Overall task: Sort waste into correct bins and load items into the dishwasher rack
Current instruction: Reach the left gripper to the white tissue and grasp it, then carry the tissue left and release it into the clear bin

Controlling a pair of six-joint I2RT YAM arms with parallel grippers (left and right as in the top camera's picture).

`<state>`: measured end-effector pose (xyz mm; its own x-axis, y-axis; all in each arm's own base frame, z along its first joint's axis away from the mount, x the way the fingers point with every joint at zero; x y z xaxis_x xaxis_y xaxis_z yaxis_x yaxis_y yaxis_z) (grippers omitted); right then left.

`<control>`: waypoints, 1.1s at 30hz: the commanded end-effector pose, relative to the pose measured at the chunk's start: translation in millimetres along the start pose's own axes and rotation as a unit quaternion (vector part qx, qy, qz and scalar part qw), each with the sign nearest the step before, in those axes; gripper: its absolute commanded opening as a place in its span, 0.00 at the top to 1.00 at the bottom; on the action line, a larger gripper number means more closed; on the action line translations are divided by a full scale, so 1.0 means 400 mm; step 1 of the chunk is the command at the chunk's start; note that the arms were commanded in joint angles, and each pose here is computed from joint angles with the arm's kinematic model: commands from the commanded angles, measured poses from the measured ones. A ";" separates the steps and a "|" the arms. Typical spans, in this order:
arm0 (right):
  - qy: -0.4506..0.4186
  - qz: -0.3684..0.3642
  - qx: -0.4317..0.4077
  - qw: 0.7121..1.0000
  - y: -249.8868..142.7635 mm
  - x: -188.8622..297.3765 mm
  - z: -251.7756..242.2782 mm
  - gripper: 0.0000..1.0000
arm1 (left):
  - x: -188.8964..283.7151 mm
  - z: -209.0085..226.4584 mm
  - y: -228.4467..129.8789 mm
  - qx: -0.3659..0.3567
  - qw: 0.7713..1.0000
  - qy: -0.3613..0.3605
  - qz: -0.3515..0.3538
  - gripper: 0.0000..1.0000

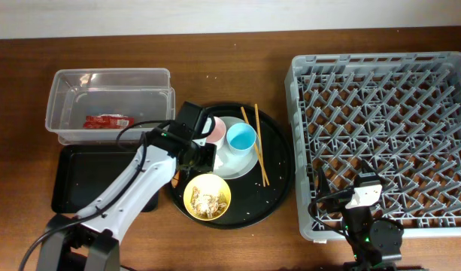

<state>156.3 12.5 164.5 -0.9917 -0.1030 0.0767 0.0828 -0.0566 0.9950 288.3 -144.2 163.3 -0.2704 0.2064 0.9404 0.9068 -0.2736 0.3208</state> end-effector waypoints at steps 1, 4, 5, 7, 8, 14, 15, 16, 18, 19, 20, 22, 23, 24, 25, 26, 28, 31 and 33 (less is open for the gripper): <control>-0.005 0.003 -0.005 1.000 -0.005 0.000 -0.003 0.02 | -0.036 -0.037 -0.007 -0.017 1.000 -0.003 0.008 0.49; -0.005 0.003 -0.005 1.000 -0.005 0.000 -0.003 0.02 | -0.079 -0.047 -0.008 -0.033 0.999 0.030 0.016 0.49; -0.005 0.003 -0.005 1.000 -0.005 0.000 -0.003 0.02 | -0.088 -0.046 -0.008 -0.033 0.999 0.033 0.019 0.49; -0.005 0.003 -0.005 1.000 -0.005 0.000 -0.003 0.02 | -0.104 -0.043 -0.007 -0.033 0.998 0.039 0.021 0.49; -0.005 0.003 -0.005 1.000 -0.005 0.000 -0.003 0.02 | -0.114 -0.038 -0.007 -0.033 0.998 0.050 0.023 0.49; -0.005 0.002 -0.005 1.000 -0.005 0.000 -0.003 0.01 | -0.151 -0.035 -0.015 -0.033 0.997 0.054 0.041 0.50; -0.005 0.002 -0.005 1.000 -0.005 0.000 -0.003 0.02 | -0.160 -0.033 -0.019 -0.033 0.997 0.055 0.047 0.59; -0.005 0.002 -0.005 1.000 -0.005 0.000 -0.003 0.02 | -0.162 -0.033 -0.020 -0.033 0.997 0.055 0.048 0.72; -0.005 0.002 -0.005 1.000 -0.005 0.000 -0.003 0.02 | -0.162 -0.033 -0.019 -0.033 0.997 0.055 0.048 0.85; -0.005 0.003 -0.005 1.000 -0.005 0.000 -0.003 0.02 | -0.162 -0.033 -0.019 -0.033 0.997 0.055 0.048 0.88; -0.005 0.003 -0.005 1.000 -0.005 0.000 -0.003 0.02 | -0.161 -0.033 -0.019 -0.033 0.997 0.055 0.047 0.91; -0.005 0.003 -0.005 1.000 -0.005 0.000 -0.003 0.02 | -0.156 -0.035 -0.012 -0.033 0.997 0.055 0.044 0.98; -0.005 0.003 -0.005 1.000 -0.005 0.000 -0.003 0.02 | -0.147 -0.037 -0.004 -0.033 0.997 0.054 0.040 0.99; -0.005 0.003 -0.005 1.000 -0.005 0.000 -0.003 0.02 | -0.133 -0.040 0.004 -0.033 0.997 0.053 0.035 0.99; -0.005 0.003 -0.005 1.000 -0.006 0.000 -0.003 0.02 | -0.105 -0.044 0.016 -0.033 0.998 0.052 0.031 0.99; -0.005 0.002 -0.005 1.000 -0.005 0.000 -0.003 0.02 | -0.081 -0.046 0.025 -0.033 0.998 0.051 0.026 0.99; -0.005 0.003 -0.005 1.000 -0.005 0.000 -0.003 0.02 | -0.029 -0.051 0.040 -0.033 0.998 0.051 0.011 0.99; -0.005 0.003 -0.005 1.000 -0.005 0.000 -0.003 0.02 | 0.053 -0.058 0.062 -0.032 0.998 0.042 -0.036 0.99; -0.005 0.002 -0.005 1.000 -0.005 0.000 -0.003 0.02 | 0.114 -0.042 0.072 -0.026 0.994 0.070 -0.076 0.99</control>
<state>156.3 12.6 164.4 -0.9917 -0.1030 0.0771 0.0832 -0.0566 0.9949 294.6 -167.4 178.5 -0.3210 0.1328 0.9377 0.8784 -0.3285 0.3472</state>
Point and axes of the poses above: each gripper's point midway between its finger pads, its own x axis back along the fingers, its own z axis along the line the jaws close on, y = z × x, the point moved 9 cm from there along x, back along the fingers, and after that the axes turned 5 degrees about -x, right-handed, at the moved point
